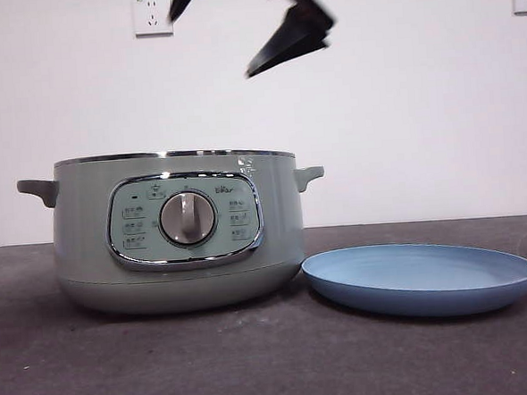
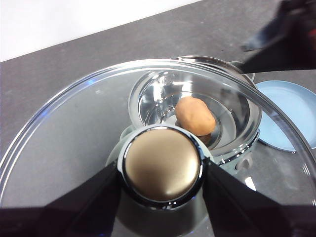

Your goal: Take the potato out from the steamer,put the potato on the plate,close the lid

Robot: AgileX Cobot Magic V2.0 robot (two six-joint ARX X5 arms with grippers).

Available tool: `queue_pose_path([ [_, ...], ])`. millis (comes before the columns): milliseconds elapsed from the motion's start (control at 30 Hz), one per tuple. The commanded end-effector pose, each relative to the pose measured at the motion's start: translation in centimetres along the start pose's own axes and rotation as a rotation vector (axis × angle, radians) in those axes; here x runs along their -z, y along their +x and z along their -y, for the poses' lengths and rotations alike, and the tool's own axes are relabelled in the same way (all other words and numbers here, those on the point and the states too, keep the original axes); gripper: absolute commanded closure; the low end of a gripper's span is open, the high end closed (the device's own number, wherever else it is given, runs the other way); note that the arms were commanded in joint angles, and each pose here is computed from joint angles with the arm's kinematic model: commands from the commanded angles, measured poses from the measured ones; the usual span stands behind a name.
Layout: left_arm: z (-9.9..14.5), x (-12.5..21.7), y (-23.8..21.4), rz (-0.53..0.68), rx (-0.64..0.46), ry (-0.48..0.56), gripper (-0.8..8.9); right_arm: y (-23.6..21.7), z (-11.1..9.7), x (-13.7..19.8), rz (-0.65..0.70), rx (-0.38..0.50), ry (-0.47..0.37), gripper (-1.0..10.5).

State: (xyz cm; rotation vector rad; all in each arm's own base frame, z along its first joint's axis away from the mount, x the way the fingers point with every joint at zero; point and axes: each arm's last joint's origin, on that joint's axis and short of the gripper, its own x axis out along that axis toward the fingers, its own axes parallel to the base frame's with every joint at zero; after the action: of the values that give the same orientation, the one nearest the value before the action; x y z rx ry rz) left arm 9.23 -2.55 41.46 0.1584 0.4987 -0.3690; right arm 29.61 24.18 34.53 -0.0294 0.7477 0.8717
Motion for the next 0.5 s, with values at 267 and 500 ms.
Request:
queue_pose_path([
  [267,0.3,0.3,-2.3,0.073,-0.013,-0.011,8.22,8.5,0.2,0.7,-0.105,0.182,-0.07,3.5],
  [500,0.3,0.3,-2.3,0.073,-0.011,-0.01,8.22,12.6,1.2,2.4,-0.136,0.228,-0.07,3.5],
])
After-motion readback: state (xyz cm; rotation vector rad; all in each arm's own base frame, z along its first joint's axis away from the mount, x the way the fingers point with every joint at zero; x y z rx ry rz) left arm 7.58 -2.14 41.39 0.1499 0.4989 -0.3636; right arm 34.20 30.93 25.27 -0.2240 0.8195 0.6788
